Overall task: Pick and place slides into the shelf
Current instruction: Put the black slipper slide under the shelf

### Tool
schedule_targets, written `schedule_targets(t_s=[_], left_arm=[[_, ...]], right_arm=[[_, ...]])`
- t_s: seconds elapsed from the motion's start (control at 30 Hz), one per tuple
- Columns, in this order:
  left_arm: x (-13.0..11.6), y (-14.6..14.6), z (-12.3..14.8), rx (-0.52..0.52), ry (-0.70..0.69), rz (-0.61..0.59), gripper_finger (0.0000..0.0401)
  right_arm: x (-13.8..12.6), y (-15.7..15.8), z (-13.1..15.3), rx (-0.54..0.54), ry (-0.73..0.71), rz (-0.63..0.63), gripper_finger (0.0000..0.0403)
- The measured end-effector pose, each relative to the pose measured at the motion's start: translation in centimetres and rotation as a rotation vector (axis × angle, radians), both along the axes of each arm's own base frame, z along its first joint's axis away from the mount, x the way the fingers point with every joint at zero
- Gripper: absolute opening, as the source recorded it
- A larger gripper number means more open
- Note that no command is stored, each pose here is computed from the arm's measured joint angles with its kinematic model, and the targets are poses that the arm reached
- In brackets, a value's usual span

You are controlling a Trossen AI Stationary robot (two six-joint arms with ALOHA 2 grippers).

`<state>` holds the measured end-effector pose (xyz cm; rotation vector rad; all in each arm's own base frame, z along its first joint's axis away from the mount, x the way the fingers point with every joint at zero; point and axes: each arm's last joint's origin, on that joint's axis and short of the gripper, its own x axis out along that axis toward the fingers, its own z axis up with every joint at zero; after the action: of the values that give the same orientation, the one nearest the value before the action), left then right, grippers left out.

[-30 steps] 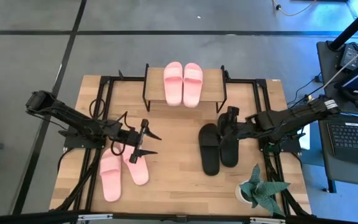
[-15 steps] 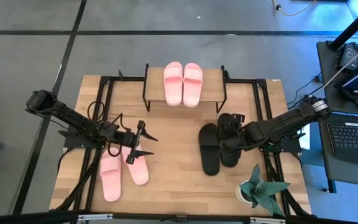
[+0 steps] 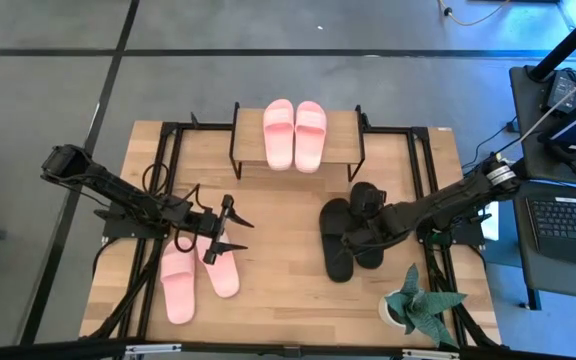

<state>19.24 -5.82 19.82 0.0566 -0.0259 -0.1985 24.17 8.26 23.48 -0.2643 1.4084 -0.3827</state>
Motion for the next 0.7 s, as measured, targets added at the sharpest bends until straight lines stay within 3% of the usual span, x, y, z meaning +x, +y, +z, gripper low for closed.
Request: schedule_targets(t_s=[0.3,0.7], left_arm=[[0.0,0.0,0.0,0.000,0.000,0.000,0.0261],[-0.1,-0.4,0.0,0.000,0.000,-0.019,0.0261]], right_arm=[[0.2,0.2,-1.7,-0.010,0.142,-0.005,0.0196],[1.0,-0.5,-2.7,-0.019,0.169,-0.037,0.0196]])
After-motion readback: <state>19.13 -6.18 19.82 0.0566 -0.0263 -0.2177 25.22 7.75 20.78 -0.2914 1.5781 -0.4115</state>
